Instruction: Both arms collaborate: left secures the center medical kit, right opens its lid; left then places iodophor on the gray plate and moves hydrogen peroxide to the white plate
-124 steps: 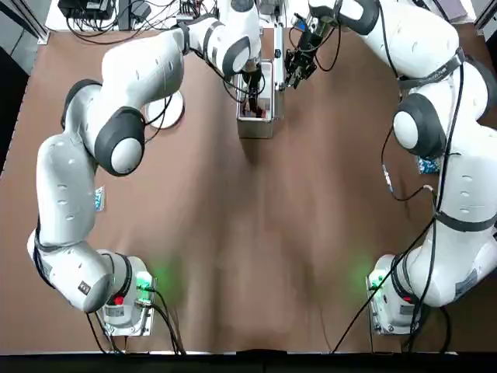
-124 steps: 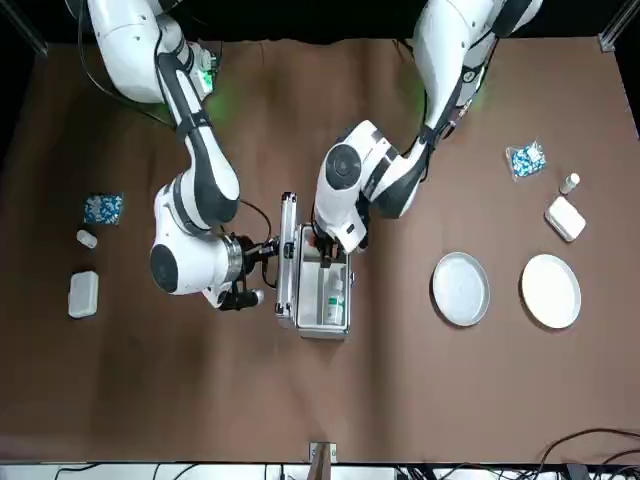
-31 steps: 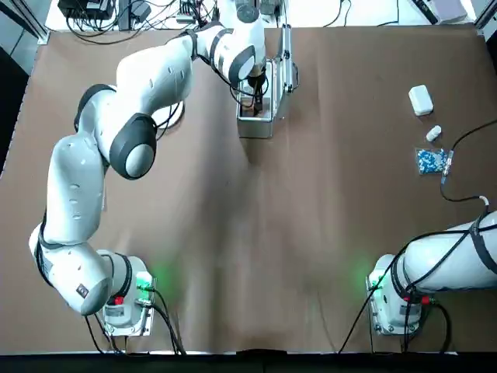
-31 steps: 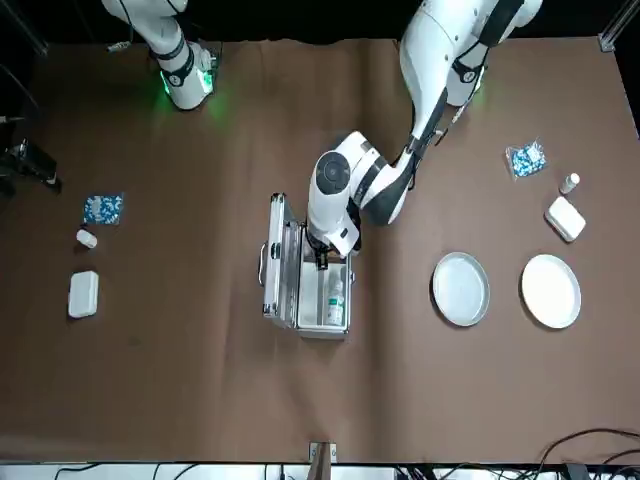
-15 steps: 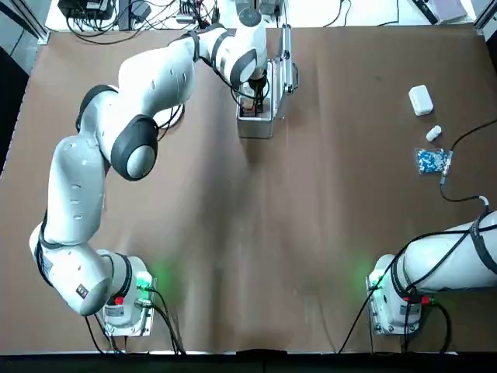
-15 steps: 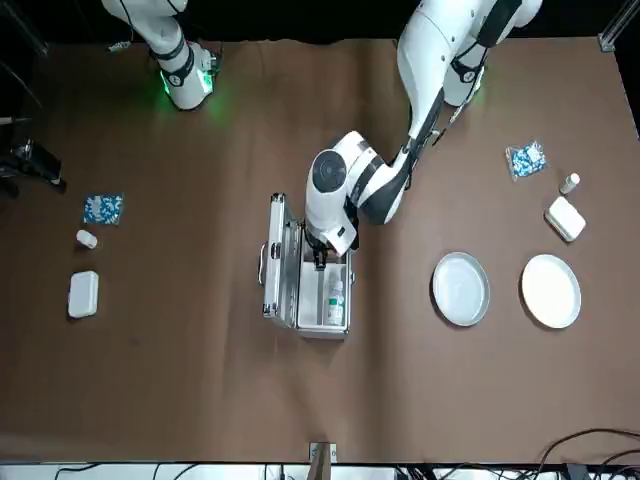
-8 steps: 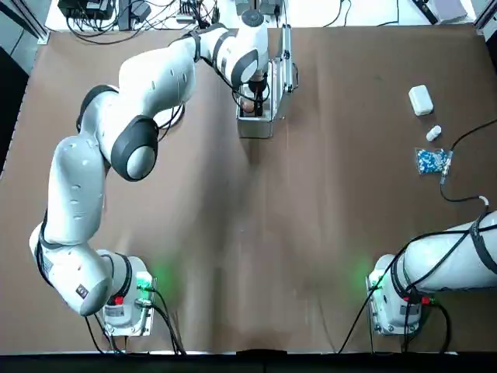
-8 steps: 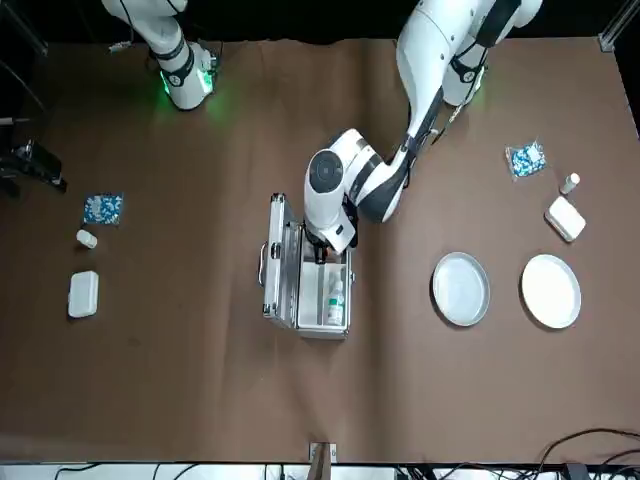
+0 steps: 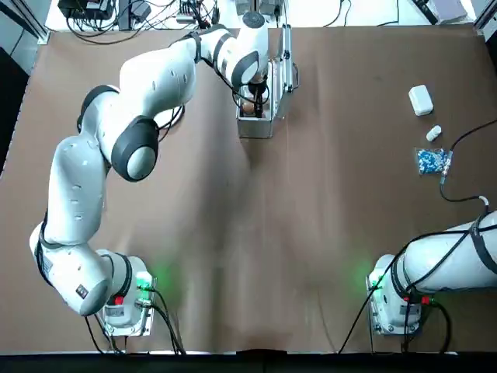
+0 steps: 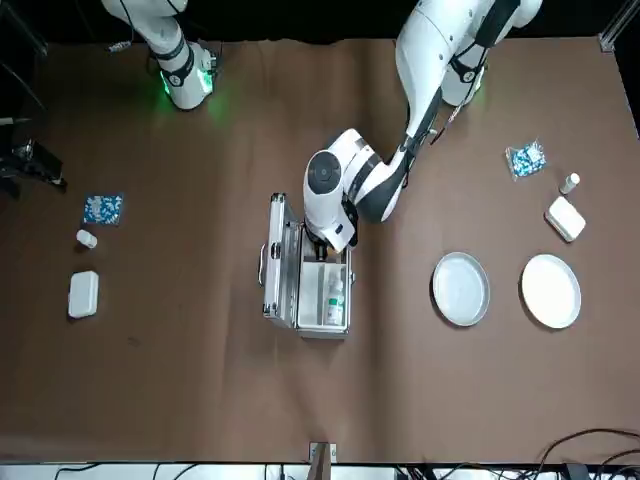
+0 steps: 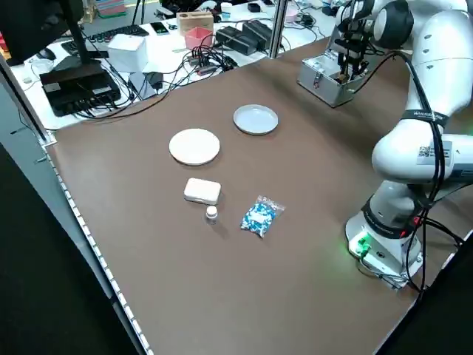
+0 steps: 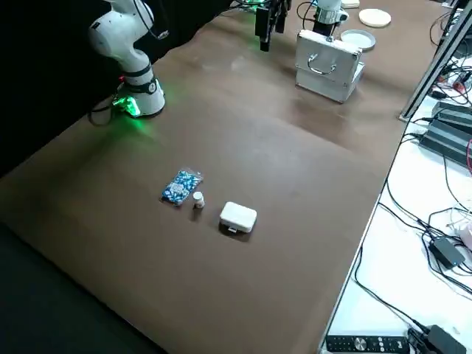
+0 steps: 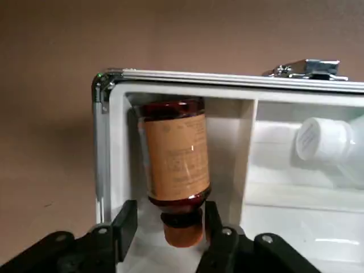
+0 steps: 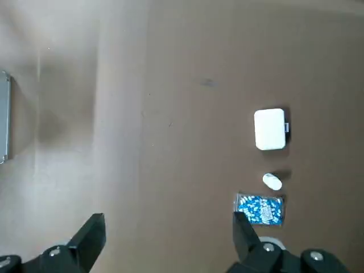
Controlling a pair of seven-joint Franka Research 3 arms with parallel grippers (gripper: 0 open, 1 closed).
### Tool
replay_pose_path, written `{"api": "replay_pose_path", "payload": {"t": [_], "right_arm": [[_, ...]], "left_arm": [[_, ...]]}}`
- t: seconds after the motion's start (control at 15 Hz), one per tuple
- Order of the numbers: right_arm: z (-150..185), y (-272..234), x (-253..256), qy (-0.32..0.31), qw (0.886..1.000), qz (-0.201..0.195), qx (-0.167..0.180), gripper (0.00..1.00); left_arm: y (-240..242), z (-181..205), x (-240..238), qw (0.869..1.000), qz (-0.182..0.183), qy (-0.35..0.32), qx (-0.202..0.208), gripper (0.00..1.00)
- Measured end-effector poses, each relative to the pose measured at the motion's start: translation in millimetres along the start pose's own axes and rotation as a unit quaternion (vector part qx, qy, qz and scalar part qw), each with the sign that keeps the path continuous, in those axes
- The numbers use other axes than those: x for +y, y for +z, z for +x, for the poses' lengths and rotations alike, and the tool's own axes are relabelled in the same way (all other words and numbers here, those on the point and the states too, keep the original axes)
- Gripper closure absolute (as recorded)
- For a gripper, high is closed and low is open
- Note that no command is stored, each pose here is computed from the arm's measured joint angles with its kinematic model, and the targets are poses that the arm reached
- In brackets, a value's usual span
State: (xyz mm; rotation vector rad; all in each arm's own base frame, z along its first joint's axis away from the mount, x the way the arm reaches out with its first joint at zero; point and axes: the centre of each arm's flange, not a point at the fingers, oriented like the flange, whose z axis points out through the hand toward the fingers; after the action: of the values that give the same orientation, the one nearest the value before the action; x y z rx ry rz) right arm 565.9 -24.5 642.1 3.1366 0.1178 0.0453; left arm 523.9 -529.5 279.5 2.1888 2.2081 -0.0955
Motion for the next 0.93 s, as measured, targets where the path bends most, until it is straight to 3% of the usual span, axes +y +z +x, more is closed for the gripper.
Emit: {"api": "replay_pose_path", "payload": {"t": [0.6, 0.73, 0.93], "right_arm": [[-0.6, 0.8, -1.2, -0.001, 1.0, 0.0, -0.003, 0.01], [-0.4, 0.9, -2.8, -0.002, 1.0, 0.001, -0.004, 0.01], [-0.2, 0.9, -4.5, -0.004, 1.0, 0.001, -0.004, 0.01]], "left_arm": [[7.8, 1.2, 0.3, 1.0, 0.003, -0.001, 0.003, 0.44], [11.7, 1.4, -0.3, 1.0, 0.005, -0.001, 0.004, 0.48], [13.5, 0.1, -1.8, 1.0, 0.007, 0.001, 0.004, 0.61]]}}
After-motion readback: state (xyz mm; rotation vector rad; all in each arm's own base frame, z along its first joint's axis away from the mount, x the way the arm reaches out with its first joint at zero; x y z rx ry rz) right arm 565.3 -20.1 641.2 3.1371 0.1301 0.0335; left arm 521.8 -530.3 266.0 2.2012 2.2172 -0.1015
